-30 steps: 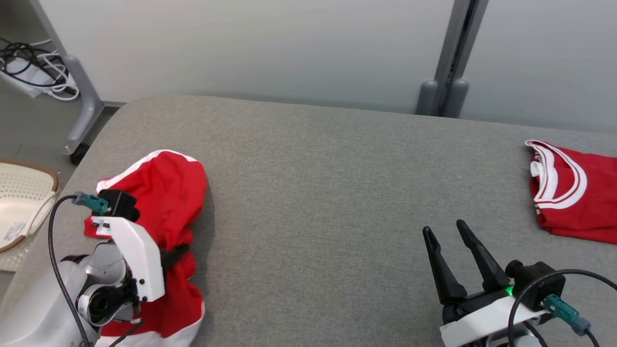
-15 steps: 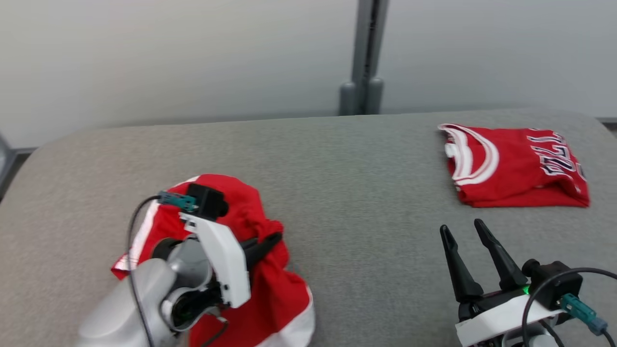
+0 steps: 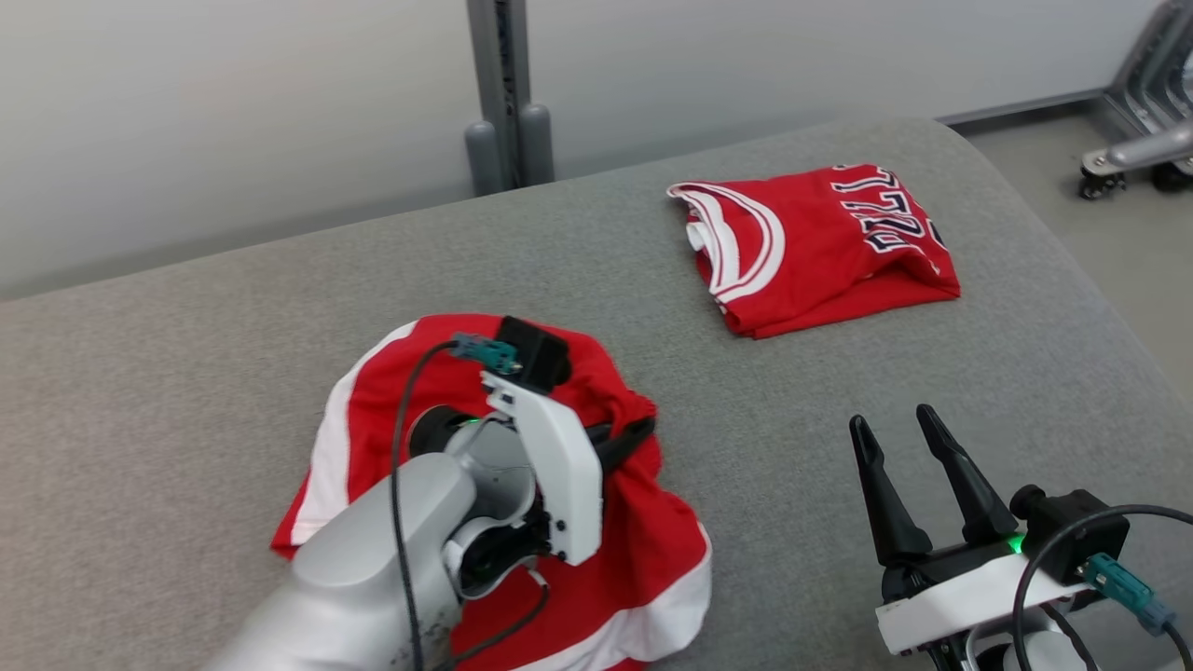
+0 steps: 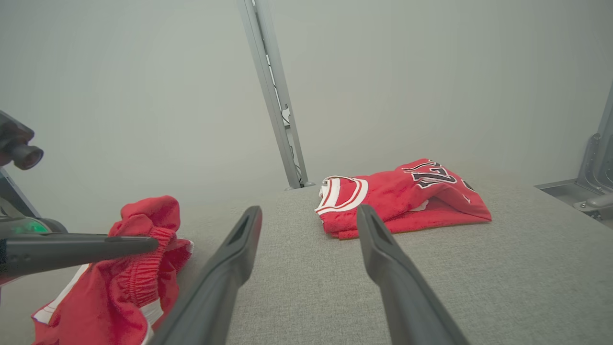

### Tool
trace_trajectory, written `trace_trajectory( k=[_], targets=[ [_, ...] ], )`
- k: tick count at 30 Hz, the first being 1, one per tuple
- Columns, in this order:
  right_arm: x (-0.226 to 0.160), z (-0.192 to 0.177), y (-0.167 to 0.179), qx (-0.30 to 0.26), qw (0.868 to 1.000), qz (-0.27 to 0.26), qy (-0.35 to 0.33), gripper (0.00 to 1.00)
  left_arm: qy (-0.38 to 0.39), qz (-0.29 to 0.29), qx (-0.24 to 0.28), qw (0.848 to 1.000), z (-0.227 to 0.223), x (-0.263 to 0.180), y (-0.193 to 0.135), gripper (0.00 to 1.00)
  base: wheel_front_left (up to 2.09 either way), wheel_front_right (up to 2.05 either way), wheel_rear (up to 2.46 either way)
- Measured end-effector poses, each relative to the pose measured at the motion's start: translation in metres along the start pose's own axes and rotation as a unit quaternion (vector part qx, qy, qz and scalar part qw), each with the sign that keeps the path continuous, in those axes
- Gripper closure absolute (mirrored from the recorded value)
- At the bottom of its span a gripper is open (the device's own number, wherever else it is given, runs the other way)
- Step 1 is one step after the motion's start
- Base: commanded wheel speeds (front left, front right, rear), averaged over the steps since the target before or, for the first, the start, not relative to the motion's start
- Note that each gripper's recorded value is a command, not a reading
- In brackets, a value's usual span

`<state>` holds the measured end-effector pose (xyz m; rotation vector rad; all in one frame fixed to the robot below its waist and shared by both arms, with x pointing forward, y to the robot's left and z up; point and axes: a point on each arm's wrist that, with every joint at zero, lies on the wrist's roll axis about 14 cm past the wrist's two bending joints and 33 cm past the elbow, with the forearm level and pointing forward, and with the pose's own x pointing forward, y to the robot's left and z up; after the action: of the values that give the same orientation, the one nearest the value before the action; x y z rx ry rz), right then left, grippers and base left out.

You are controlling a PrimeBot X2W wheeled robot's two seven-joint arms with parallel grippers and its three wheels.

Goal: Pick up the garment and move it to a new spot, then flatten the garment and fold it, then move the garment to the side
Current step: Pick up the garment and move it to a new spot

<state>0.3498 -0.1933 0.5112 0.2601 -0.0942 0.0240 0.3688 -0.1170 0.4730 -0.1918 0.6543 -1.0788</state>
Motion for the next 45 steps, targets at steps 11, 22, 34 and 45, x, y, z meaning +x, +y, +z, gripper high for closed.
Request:
trace_trajectory(
  k=[11, 22, 34, 45],
  targets=[
    [0.004, -0.002, -0.003, 0.000, 1.000, -0.004, 0.003, 0.00, -0.014, -0.007, 0.018, 1.000, 0.000, 0.014, -0.008, 0.00, 0.00, 0.00, 0.00],
    [0.020, -0.006, 0.022, -0.001, 0.999, 0.042, 0.006, 0.00, -0.100, 0.057, 0.019, 0.993, 0.022, -0.034, 0.029, 0.00, 0.00, 0.00, 0.00],
    [0.020, -0.006, 0.032, -0.004, 0.998, 0.064, 0.006, 0.00, -0.229, 0.210, 0.045, 0.950, 0.032, -0.126, 0.098, 0.00, 0.00, 0.00, 0.00],
    [0.005, 0.000, 0.021, -0.005, 0.999, 0.047, -0.003, 0.00, -0.337, 0.303, 0.060, 0.889, 0.046, -0.201, 0.103, 0.00, 0.00, 0.00, 0.00]
  ],
)
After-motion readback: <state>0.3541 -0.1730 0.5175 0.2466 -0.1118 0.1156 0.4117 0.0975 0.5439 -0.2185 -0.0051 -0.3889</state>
